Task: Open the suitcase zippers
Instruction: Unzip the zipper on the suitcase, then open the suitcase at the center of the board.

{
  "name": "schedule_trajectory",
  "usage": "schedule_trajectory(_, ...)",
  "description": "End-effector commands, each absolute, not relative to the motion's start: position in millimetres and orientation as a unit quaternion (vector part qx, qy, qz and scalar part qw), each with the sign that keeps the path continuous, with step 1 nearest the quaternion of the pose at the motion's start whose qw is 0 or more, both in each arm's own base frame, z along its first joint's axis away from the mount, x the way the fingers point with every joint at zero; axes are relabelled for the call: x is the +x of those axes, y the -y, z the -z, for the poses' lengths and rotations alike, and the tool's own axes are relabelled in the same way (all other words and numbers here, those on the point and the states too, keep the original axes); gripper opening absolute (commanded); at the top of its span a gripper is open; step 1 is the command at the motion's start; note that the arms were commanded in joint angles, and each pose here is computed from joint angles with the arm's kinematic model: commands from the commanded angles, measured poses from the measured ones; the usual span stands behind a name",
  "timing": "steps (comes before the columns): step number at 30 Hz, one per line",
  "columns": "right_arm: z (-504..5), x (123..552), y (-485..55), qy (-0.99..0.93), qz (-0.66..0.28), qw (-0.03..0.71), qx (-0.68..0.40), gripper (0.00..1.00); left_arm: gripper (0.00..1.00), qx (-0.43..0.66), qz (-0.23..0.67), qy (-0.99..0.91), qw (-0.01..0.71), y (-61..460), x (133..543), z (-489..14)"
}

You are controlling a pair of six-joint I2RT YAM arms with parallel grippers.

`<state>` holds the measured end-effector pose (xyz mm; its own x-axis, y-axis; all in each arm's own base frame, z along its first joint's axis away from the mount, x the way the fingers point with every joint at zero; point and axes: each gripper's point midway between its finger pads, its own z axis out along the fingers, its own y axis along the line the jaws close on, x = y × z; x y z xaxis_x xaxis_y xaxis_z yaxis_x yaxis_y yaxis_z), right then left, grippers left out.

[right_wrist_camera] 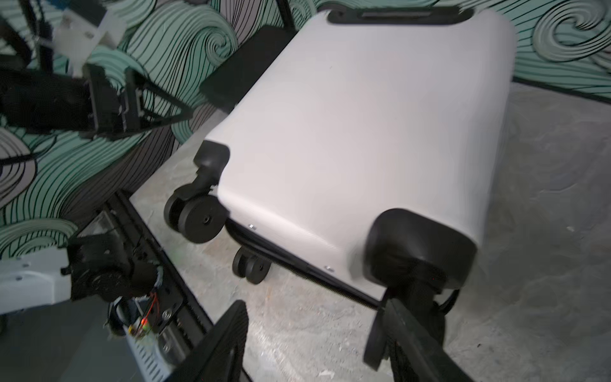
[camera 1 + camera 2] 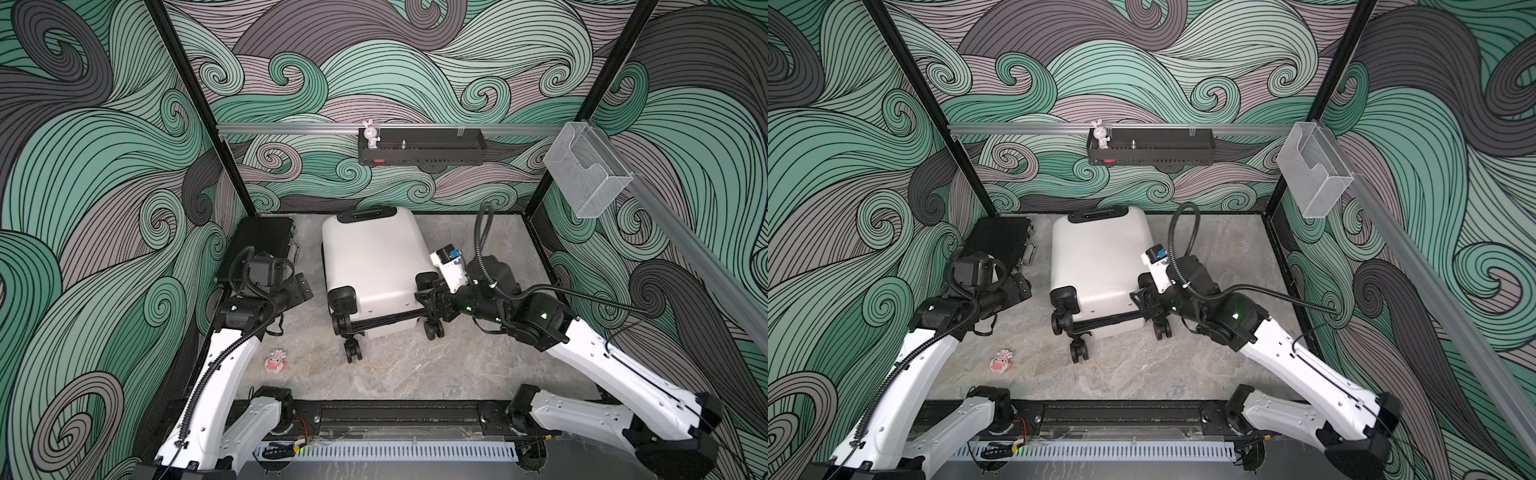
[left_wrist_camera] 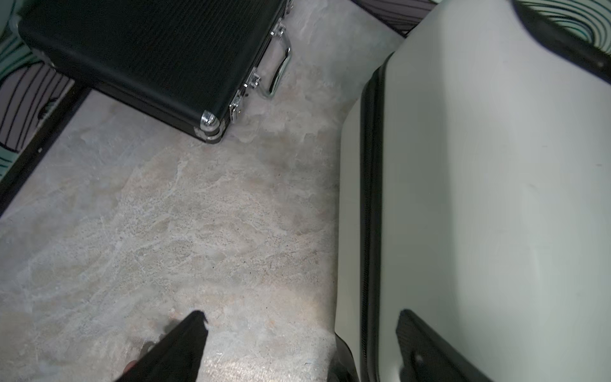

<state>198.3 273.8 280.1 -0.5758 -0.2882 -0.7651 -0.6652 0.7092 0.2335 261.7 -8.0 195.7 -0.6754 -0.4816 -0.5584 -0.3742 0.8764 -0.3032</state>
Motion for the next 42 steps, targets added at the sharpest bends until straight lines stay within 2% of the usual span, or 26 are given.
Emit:
schedule_trajectory(1,-251.8,177.7,-290.5,-0.885,-0.225,0.31,-0.265,0.68,0.93,-0.258,0.146,-0.901,0.318,15.3,275.1,-180.3)
schedule_trajectory(6,-234.6,149.6,-349.2,-0.874,-0.236,0.291,-0.309,0.71,0.93,-0.297,0.172,-0.89,0.3,10.4,279.3,-151.2)
schedule_trajectory(14,-213.1,143.5,-404.6,-0.861,-0.235,0.282,-0.352,0.77,0.93,-0.297,0.195,-0.889,0.288,10.8,289.0,-142.3)
schedule_trajectory(28,-213.0,182.7,-455.7,-0.854,-0.232,0.378,-0.274,0.79,0.93,-0.298,0.203,-0.885,0.296,1.9,289.9,-146.6)
schedule_trajectory(34,-208.7,212.5,-461.7,-0.852,-0.198,0.421,-0.239,0.8,0.93,-0.303,0.22,-0.882,0.287,6.2,287.1,-145.6)
schedule_trajectory(37,-206.7,224.5,-463.5,-0.851,-0.186,0.436,-0.227,0.72,0.93,-0.301,0.22,-0.882,0.289,6.4,286.1,-145.4)
schedule_trajectory(42,-206.2,225.1,-459.8,-0.837,-0.188,0.449,-0.248,0.39,0.92,-0.293,0.219,-0.883,0.295,6.0,286.2,-152.4)
